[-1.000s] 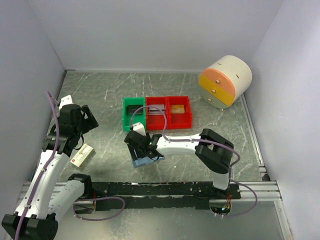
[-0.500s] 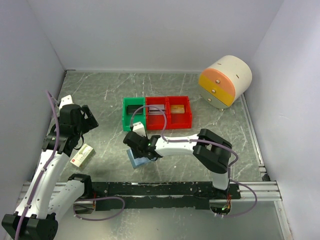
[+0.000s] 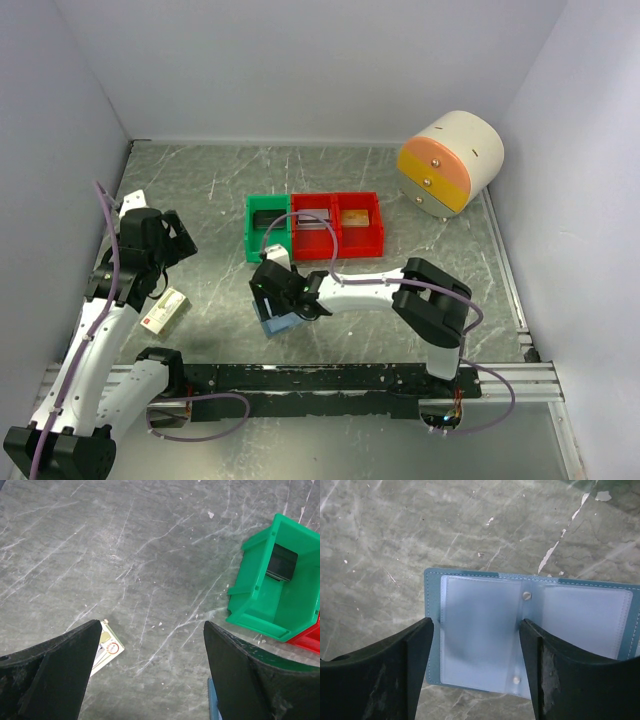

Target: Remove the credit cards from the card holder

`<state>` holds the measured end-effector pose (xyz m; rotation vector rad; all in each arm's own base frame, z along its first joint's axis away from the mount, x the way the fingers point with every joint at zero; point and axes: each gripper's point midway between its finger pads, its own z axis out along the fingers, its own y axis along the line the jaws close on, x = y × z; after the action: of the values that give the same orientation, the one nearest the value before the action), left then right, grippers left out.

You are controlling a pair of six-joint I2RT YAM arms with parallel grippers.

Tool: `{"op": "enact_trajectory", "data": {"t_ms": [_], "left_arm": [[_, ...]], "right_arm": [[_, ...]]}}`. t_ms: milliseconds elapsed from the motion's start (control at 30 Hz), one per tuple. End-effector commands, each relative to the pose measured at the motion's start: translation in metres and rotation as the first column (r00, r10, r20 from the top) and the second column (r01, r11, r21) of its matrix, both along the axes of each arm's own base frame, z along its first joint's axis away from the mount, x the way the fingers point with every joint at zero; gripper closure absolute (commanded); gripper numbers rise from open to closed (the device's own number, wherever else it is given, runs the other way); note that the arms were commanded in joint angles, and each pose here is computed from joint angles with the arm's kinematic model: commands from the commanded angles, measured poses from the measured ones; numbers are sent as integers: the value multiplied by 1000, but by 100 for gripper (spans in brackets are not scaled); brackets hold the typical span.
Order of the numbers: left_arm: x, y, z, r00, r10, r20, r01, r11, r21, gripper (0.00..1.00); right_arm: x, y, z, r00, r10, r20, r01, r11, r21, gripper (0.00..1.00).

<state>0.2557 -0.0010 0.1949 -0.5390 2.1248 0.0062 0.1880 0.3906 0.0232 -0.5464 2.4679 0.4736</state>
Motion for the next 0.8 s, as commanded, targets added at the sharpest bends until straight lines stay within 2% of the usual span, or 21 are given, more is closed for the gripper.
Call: {"op": "enact_trajectory", "data": {"t_ms": [0, 167, 300, 567, 767], "left_arm": [[1, -1, 0, 1000, -18, 3, 18, 1000, -1, 5], [1, -1, 1, 1000, -16, 6, 16, 1000, -1, 5], [1, -1, 1, 1000, -18, 7, 18, 1000, -1, 5], [1, -1, 2, 1000, -22, 10, 22, 1000, -2, 5], [1, -2, 1, 1000, -26, 9, 26, 1000, -3, 5]], "right_arm": [[-14, -25, -35, 998, 32, -57, -41, 985, -169, 28], [-11, -32, -43, 999, 39, -23, -44, 956, -291, 28], [-12, -36, -50, 999, 44, -17, -48, 939, -340, 30], [-13, -31, -51, 998, 51, -23, -56, 946, -318, 50], [-10, -29, -52, 999, 46, -24, -51, 955, -291, 57]]}}
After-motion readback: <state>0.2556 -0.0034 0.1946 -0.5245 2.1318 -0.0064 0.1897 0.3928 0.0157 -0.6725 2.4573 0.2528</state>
